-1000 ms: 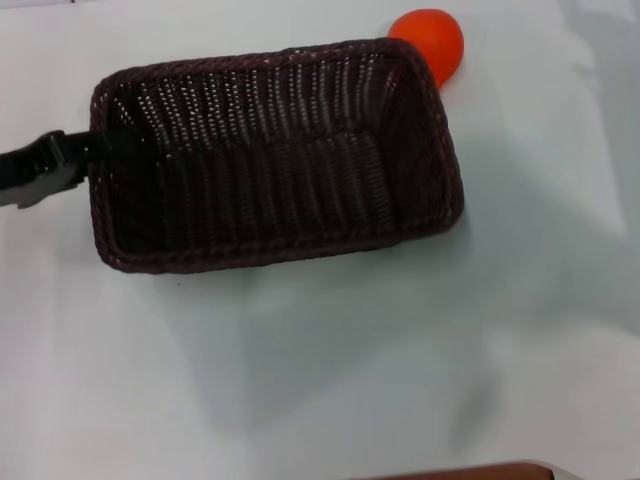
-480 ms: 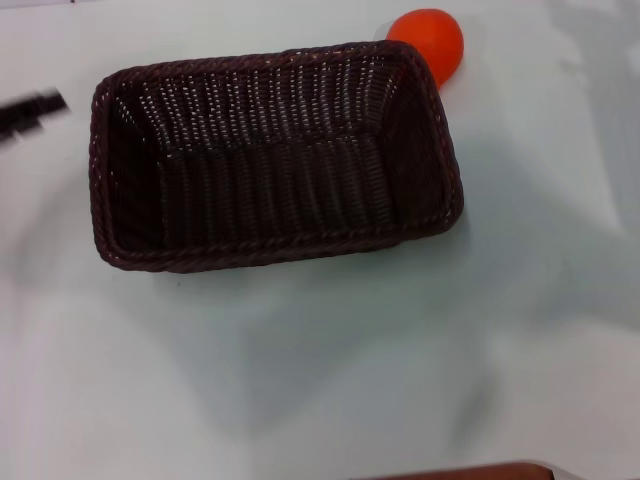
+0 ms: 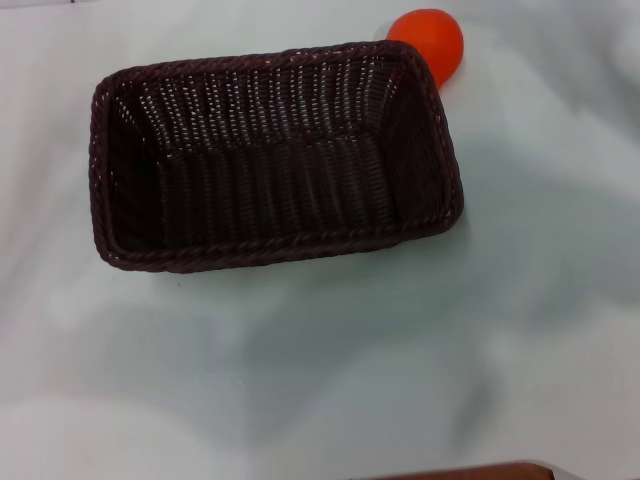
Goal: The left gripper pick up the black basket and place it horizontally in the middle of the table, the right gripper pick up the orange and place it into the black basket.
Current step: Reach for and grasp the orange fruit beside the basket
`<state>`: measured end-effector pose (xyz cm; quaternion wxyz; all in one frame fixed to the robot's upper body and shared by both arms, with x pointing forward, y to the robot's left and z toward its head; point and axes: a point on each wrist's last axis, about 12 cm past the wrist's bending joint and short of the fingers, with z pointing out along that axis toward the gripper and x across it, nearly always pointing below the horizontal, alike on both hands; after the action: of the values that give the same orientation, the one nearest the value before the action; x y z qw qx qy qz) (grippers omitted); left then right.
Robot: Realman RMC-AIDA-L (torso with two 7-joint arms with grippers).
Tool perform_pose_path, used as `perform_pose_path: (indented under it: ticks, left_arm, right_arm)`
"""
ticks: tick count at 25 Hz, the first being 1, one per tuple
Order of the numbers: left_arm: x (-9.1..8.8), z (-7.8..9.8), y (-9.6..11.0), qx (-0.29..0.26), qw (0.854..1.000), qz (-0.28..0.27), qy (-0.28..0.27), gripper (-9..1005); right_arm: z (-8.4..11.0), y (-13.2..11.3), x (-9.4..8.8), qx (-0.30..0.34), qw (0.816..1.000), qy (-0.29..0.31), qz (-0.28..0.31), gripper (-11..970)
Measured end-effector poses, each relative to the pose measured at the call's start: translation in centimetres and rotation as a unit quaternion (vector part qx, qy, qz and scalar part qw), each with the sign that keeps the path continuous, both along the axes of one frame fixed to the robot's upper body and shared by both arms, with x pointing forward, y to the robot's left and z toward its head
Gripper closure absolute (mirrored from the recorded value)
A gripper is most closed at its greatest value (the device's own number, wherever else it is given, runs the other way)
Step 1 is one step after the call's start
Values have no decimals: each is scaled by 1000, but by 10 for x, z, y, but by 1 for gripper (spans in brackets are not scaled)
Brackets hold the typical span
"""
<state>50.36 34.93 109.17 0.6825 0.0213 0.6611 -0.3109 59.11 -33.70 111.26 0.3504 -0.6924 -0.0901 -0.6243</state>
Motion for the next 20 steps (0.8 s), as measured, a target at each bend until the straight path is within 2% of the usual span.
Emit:
perform_pose_path:
  ticks: [1, 4, 5, 6, 9, 13, 16, 20]
  left_arm:
    - [-4, -7, -6, 6, 1000, 3, -24, 447]
    - [-6, -11, -14, 21, 998, -1, -52, 447]
    - [-7, -13, -17, 26, 998, -5, -62, 447]
    - [-8, -13, -19, 30, 997, -8, -70, 447]
    - [-12, -14, -26, 45, 994, -17, -95, 450]
    - [-18, -18, -33, 54, 991, -25, -120, 453]
    - [-19, -20, -37, 52, 991, -27, -124, 456]
    - [-20, -24, -40, 43, 992, -29, -116, 457]
  right_arm:
    - [6, -1, 4, -16, 999, 19, 23, 35]
    - [27, -1, 17, -70, 992, 81, 71, 35]
    - [42, 1, 26, -107, 983, 116, 91, 35]
    - [42, 1, 26, -107, 983, 116, 91, 35]
    - [64, 10, 42, -166, 964, 177, 108, 35]
    - [86, 29, 60, -231, 939, 227, 116, 35]
    - [89, 46, 69, -264, 924, 253, 113, 34]
    - [76, 68, 79, -270, 922, 262, 94, 34]
